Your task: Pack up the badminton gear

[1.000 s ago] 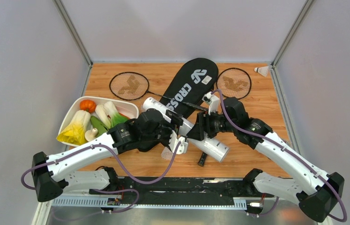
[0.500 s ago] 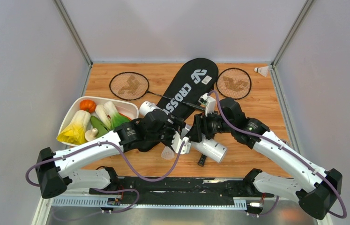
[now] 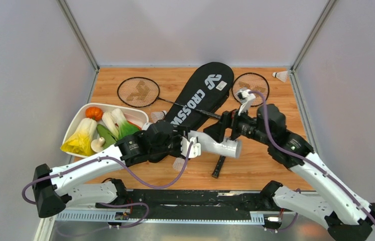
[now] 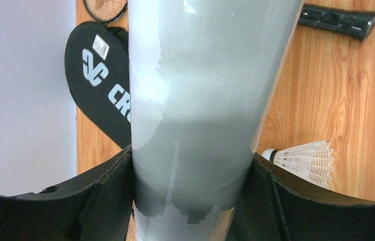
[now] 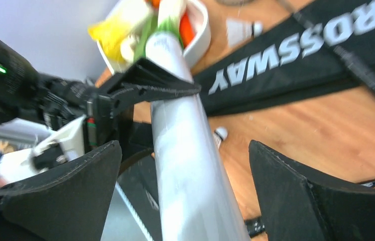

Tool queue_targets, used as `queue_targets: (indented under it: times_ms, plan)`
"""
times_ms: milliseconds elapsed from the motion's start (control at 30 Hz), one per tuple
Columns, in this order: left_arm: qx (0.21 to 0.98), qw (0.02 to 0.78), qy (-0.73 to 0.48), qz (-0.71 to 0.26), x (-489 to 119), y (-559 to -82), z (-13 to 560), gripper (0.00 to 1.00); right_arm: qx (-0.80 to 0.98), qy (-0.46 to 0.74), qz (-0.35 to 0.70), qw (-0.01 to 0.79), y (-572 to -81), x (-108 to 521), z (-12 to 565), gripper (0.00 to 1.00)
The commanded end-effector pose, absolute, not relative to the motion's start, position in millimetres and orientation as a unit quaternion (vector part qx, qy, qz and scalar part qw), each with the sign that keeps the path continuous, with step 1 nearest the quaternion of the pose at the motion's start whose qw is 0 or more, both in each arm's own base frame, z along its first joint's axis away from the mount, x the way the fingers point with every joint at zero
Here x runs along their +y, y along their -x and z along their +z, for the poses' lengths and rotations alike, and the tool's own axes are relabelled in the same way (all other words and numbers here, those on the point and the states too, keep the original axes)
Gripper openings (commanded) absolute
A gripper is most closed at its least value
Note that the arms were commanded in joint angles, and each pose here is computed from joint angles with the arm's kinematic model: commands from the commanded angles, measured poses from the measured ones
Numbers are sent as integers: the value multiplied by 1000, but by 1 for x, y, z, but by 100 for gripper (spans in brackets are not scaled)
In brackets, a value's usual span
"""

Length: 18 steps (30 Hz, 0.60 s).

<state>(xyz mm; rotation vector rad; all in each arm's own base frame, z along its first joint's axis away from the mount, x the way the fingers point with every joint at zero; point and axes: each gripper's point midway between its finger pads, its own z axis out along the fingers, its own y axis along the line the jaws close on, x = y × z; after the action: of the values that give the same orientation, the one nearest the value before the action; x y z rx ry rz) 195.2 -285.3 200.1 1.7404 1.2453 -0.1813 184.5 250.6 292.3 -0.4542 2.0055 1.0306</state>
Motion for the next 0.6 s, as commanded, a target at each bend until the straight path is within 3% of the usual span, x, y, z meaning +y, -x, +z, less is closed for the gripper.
queue_targets:
  times_ms: [0,167,367,567]
  plan:
    - [559,545,-619,-89,-276,-204,241,44,723,94,413,545,-199,216,380,100]
    - [620,570,-534,-76,-250,-212,255,45,659,35,447,604,-187,188,421,99]
    - [639,606,-463,-96,-220,-202,269,47,651,24,455,607,-182,183,416,77]
    - [636,615,-450,-119,-212,-191,264,48,670,38,474,570,-183,202,401,67]
